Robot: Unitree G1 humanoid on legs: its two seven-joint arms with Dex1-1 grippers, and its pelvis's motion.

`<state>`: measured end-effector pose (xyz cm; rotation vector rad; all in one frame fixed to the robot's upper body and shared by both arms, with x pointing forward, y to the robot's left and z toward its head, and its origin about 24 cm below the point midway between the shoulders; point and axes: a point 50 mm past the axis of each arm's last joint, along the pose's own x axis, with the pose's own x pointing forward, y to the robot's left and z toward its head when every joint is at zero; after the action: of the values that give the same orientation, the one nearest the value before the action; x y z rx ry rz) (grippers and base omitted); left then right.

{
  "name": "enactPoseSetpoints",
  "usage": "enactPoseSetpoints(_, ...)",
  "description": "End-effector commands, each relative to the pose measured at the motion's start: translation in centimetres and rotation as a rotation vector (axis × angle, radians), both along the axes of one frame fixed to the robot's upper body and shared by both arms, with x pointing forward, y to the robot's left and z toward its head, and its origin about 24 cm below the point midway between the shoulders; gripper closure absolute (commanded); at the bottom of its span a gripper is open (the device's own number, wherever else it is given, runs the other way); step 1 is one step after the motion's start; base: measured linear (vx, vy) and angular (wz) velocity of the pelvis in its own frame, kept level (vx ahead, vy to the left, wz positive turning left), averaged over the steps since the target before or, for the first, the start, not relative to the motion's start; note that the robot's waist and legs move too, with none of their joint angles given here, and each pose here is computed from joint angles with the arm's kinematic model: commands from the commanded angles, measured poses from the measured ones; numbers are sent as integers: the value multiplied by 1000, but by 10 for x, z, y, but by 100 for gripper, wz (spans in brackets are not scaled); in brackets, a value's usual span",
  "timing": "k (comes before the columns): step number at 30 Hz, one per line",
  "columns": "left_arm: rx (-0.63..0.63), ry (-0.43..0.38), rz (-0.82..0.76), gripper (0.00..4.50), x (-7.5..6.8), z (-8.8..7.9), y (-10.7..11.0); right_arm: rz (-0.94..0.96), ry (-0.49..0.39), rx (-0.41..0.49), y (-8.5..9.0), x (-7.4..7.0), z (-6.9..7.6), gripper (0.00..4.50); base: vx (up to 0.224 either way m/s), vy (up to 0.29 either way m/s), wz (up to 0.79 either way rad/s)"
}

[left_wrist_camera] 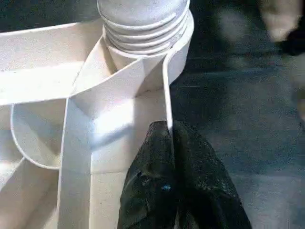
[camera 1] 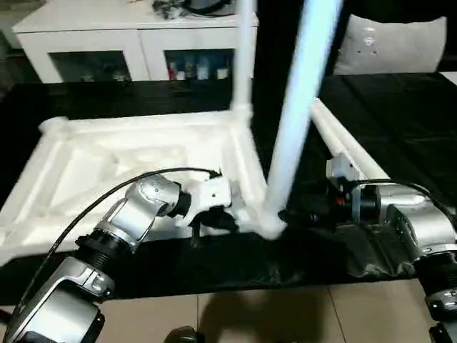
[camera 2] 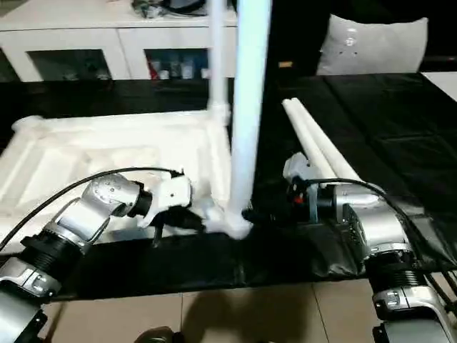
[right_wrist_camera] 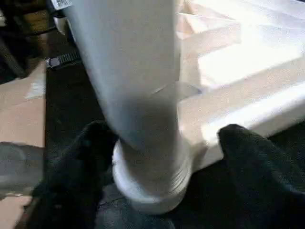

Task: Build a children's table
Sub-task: Rotate leg to tighten

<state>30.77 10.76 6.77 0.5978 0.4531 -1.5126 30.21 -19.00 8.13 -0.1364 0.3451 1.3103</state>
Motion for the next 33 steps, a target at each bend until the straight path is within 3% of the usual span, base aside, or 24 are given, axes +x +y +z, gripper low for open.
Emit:
enactPoseSetpoints(1, -22, -55, -103, 450, 0, 16, -11, 23, -15, -3, 1, 2, 6, 101, 0, 0, 0)
enactPoseSetpoints(16, -54, -34, -142, 450, -2, 18, -13, 161, 61, 47, 18, -7, 0, 235, 0, 0, 0)
enactPoseSetpoints(22, -82, -12, -82, 450, -2, 15, -10, 167, 99, 67, 21, -11, -4, 248, 0, 0, 0)
enactPoseSetpoints(26, -115, 14, 65, 450, 0, 11, -10, 59, 100, 101, 29, -8, -9, 249, 0, 0, 0)
enactPoseSetpoints(33, -177, 23, 371, 450, 8, 7, -23, -337, 90, 42, 53, 17, -25, 250, 0, 0, 0)
